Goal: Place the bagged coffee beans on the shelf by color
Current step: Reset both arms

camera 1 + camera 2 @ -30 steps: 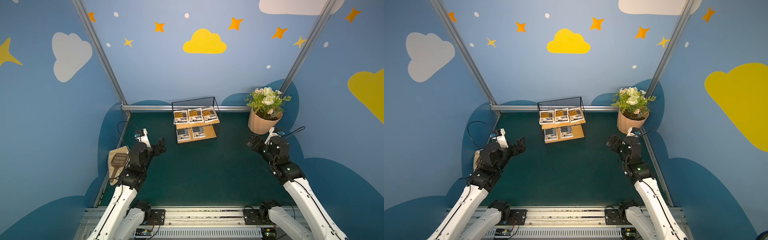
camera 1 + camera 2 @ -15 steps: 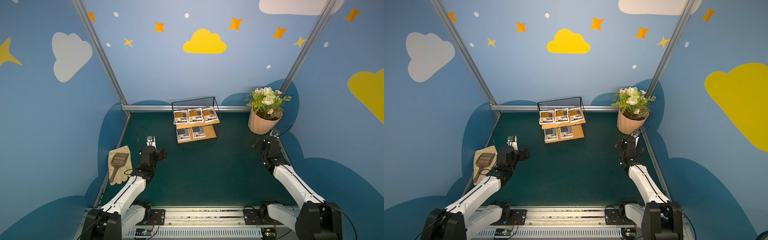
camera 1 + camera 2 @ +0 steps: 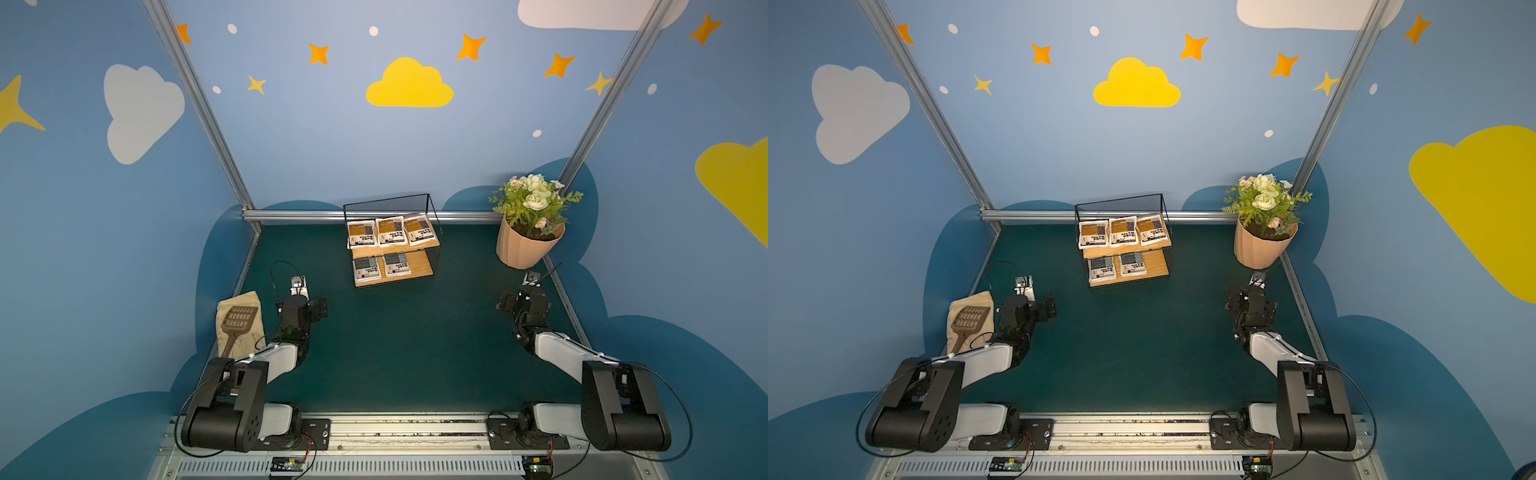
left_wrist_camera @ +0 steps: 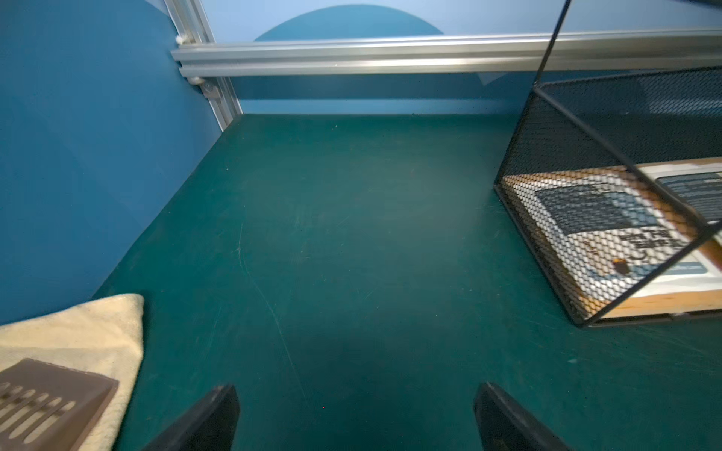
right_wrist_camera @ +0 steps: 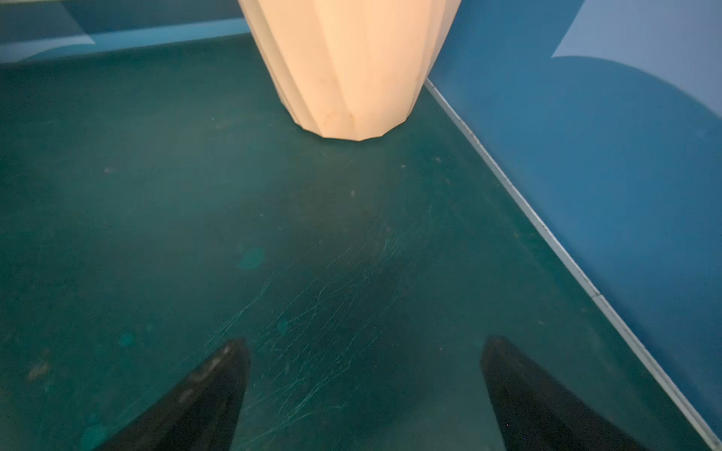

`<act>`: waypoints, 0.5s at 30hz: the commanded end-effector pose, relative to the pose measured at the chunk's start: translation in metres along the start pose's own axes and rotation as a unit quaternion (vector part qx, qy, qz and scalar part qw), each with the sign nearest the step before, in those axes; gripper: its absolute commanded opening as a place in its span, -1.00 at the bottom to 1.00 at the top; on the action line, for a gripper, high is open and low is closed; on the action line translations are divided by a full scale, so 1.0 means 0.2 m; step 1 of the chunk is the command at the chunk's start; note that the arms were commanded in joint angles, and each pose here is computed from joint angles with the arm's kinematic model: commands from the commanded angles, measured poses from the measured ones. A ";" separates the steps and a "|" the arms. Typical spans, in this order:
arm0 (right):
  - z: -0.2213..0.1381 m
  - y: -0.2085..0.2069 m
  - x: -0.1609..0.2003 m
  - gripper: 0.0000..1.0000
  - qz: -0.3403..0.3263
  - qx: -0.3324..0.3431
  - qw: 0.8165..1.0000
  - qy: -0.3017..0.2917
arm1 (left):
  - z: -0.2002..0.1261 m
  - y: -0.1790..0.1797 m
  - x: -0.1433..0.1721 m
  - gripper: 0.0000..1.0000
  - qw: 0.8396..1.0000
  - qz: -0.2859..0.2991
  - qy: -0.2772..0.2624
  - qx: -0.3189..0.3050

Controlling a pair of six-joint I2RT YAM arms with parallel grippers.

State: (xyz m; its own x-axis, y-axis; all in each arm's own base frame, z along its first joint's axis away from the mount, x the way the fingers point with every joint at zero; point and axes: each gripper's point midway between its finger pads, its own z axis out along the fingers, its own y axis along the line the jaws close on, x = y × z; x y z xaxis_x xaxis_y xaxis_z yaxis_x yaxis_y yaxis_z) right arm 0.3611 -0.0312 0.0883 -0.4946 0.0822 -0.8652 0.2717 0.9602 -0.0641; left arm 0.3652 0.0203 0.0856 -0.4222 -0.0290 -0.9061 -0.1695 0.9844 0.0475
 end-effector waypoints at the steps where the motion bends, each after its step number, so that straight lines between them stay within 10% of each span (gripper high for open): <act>1: -0.01 0.13 -0.11 0.96 -0.006 -0.073 0.994 -0.082 | 0.05 -0.02 -0.08 1.00 0.998 -0.018 -0.050 0.034; 15: 0.08 0.23 -0.06 0.97 -0.040 -0.116 0.992 -0.040 | 0.13 -0.13 -0.04 1.00 0.995 0.003 -0.008 0.104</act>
State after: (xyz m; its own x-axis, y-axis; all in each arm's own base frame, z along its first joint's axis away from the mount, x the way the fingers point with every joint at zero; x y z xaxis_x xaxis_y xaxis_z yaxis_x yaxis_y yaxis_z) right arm 0.3939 0.0049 0.0889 -0.4243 -0.0030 -0.9055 0.0467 0.9986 -0.0252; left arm 0.3961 0.0046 0.0809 -0.4006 -0.0356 -0.9156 -0.0147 0.9994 -0.0324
